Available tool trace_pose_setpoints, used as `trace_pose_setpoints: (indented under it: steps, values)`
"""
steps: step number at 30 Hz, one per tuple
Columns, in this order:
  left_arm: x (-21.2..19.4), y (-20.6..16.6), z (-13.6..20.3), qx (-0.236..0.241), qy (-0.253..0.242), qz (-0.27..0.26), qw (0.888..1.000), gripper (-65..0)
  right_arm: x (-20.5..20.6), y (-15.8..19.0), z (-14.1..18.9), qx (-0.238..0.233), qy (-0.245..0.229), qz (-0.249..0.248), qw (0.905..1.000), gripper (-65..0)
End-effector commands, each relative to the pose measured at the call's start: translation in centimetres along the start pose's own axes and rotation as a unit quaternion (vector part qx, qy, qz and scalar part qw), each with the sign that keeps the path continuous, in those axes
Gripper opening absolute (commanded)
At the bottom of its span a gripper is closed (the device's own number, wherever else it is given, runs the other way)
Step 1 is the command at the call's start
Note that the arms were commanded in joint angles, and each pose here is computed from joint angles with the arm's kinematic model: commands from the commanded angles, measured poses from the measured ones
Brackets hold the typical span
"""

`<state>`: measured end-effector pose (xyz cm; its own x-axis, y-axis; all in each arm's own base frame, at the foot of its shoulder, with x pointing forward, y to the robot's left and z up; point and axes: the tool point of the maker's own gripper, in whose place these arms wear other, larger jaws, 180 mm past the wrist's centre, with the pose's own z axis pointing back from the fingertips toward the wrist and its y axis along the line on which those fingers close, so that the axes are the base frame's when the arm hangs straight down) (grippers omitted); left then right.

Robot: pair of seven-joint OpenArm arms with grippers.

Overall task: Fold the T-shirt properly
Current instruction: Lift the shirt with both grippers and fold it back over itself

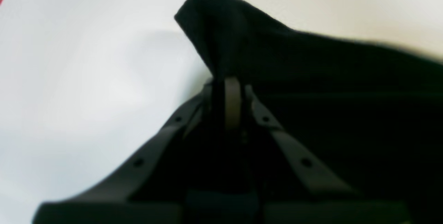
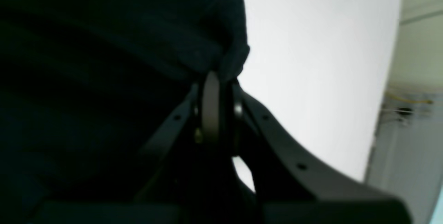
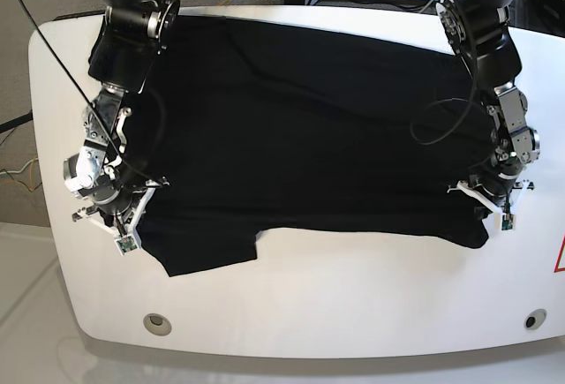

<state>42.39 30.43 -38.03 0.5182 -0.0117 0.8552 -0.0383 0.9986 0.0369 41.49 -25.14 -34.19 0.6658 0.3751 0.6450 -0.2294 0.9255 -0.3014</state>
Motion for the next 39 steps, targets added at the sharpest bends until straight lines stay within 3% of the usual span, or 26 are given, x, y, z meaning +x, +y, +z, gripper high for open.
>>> trace_pose_setpoints:
  steps: [1, 7, 26, 39]
  values:
    - [2.9, 1.6, 0.3, 0.018, -0.032, -0.007, 0.999, -62.4, 1.5, -2.4, 1.5, -0.039, -0.016, 0.007, 0.9991, -63.7]
    - [4.2, 3.8, 1.3, 0.041, -0.022, -0.029, 0.999, -62.4, 1.3, -3.0, 3.2, -0.061, -0.011, 0.019, 0.9979, -63.7]
    - [10.9, 4.5, 7.2, 0.099, -0.037, -0.112, 0.988, -62.0, 0.3, -4.6, 8.1, -0.117, 0.030, 0.062, 0.9907, -63.6]
    - [9.0, 4.5, 9.4, 0.115, -0.003, -0.138, 0.984, -62.0, -2.7, -3.2, 10.1, -0.124, 0.046, 0.087, 0.9874, -63.6]
